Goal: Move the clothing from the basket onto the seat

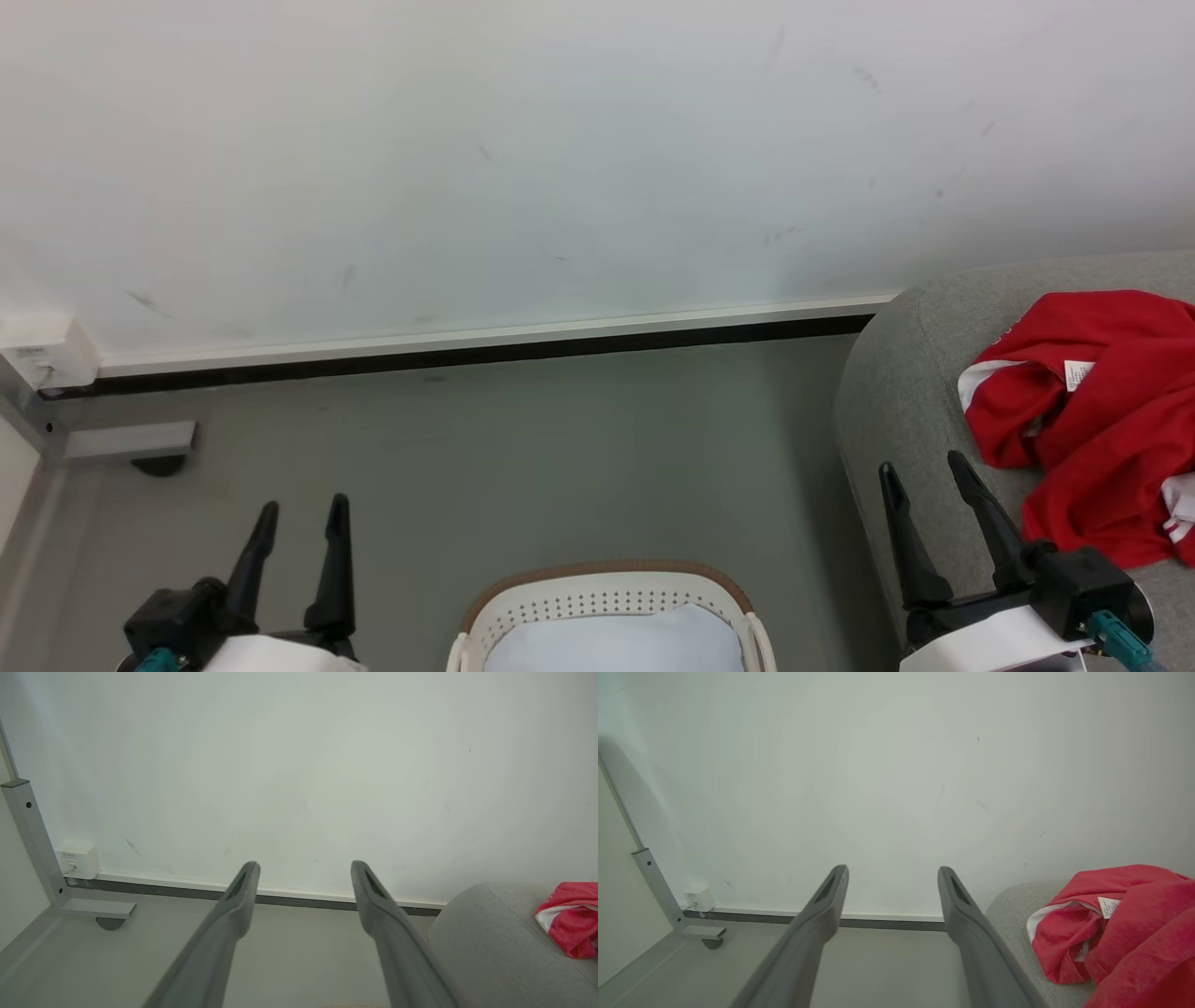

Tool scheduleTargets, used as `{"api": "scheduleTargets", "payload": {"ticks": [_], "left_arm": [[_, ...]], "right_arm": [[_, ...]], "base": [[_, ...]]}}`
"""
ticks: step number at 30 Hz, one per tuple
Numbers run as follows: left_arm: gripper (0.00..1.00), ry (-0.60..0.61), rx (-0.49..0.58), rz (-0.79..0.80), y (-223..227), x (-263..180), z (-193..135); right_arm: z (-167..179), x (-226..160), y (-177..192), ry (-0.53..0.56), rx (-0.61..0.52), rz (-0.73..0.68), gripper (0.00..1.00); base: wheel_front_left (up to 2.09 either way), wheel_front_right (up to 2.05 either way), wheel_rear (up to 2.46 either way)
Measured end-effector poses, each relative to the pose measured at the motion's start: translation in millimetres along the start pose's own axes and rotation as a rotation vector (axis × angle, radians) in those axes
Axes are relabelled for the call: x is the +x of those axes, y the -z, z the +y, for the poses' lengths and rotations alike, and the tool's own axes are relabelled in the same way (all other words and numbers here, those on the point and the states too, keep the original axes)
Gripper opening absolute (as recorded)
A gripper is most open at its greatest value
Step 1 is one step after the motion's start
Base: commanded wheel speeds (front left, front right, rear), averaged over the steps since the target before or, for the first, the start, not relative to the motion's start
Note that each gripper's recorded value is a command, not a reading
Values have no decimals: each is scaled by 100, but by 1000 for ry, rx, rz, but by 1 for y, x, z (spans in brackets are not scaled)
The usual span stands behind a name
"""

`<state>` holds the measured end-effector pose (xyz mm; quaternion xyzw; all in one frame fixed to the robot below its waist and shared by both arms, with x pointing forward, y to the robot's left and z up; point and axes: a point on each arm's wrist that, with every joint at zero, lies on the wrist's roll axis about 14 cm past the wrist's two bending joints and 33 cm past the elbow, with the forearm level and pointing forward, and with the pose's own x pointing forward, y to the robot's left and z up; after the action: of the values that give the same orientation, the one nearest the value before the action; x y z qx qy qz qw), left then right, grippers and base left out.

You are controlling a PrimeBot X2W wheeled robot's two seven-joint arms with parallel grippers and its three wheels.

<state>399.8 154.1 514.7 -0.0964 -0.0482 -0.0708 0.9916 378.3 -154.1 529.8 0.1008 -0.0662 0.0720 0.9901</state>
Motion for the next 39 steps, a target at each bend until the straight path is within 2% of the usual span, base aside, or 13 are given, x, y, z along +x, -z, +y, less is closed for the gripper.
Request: {"api": "scheduleTargets", "payload": {"ticks": [10,11,17,38,39], "left_arm": [[100,15,-11,15,5,1,-5],[0,16,-15,20,7,0,-6],[0,-15,-57,99,30,-12,-1],[0,-137,-400,92,24,-12,17],[0,-155,-456,85,22,-13,20]], "right_arm": [[-1,0,1,6,6,2,100],[-1,0,3,6,7,7,0],[-6,-14,26,36,53,80,0],[-27,-12,25,148,400,80,0],[-30,-11,25,164,460,75,0]], "base": [[0,0,0],[0,0,0],[0,0,0],[0,0,0],[0,0,0]]}}
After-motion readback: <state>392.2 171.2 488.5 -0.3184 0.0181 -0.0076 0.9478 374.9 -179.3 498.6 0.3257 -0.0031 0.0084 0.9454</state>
